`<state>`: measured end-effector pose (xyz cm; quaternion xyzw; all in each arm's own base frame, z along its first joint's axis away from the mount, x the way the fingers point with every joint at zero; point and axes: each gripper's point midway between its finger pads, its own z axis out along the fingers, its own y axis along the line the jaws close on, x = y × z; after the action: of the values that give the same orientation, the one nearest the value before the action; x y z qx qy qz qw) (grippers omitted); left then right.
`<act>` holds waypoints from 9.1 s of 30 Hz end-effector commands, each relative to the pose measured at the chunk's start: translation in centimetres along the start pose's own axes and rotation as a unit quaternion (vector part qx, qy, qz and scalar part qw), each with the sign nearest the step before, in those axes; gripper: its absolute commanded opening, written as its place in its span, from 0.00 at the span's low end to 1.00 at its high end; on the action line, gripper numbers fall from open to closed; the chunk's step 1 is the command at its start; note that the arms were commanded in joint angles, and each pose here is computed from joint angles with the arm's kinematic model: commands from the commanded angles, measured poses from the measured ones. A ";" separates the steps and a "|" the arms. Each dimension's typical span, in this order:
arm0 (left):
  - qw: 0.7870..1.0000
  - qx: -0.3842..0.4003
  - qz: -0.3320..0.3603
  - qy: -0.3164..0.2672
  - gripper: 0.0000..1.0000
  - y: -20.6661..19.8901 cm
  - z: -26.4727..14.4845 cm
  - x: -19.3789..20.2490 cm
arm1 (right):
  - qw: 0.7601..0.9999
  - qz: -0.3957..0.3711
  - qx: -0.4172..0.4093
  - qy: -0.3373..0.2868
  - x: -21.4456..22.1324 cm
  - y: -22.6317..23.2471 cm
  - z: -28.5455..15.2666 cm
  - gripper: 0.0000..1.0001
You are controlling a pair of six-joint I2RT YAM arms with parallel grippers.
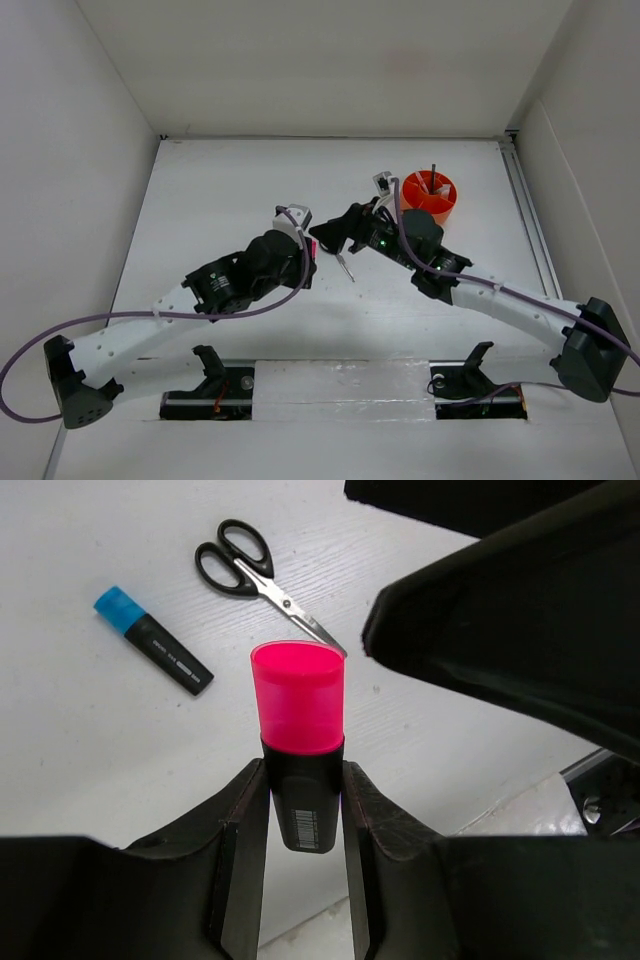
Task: Sort the stationery into containers
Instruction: Pick up the pen from the center of the board, then place the pen in the storage box, then pick up the pen from the center of the board, then place the pen in the storage box.
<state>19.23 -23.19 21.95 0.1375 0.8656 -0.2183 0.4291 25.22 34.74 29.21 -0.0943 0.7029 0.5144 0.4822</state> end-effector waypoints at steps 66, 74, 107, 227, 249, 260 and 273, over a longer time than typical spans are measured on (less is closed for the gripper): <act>0.994 -0.078 -0.055 -0.043 1.00 3.3 -1.6 -0.8 | 0.880 -0.366 0.301 0.040 -16.2 -27.4 -3.1 0.00; 0.995 -0.071 -0.057 -0.044 1.00 3.1 -1.6 -0.9 | 0.880 -0.350 0.315 0.070 -13.9 -30.1 -3.2 0.00; 0.990 -0.106 -0.073 -0.060 1.00 4.4 -2.0 -1.2 | 0.897 -0.342 0.279 0.020 -15.7 -24.4 -3.8 0.64; 0.991 0.032 -0.088 -0.091 0.09 -1.2 0.9 -0.1 | 0.999 -0.027 0.015 0.033 1.9 -0.1 2.1 0.00; 0.978 -0.136 -0.102 -0.116 1.00 6.2 -5.7 -2.7 | 0.881 -0.314 0.354 0.005 -16.2 -26.1 -2.0 0.00; 0.985 -0.103 -0.088 -0.104 1.00 5.2 -5.2 -2.3 | 0.857 -0.335 0.389 0.046 -15.2 -30.5 -3.2 0.00; 0.986 -0.070 -0.090 -0.119 1.00 4.6 -6.1 -2.9 | 0.850 -0.339 0.397 0.071 -13.4 -32.1 -4.0 0.01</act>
<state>18.63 -16.32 24.94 0.0039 0.8464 -0.1874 0.4985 49.43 12.56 18.10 -0.1665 0.8166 -0.0045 0.5527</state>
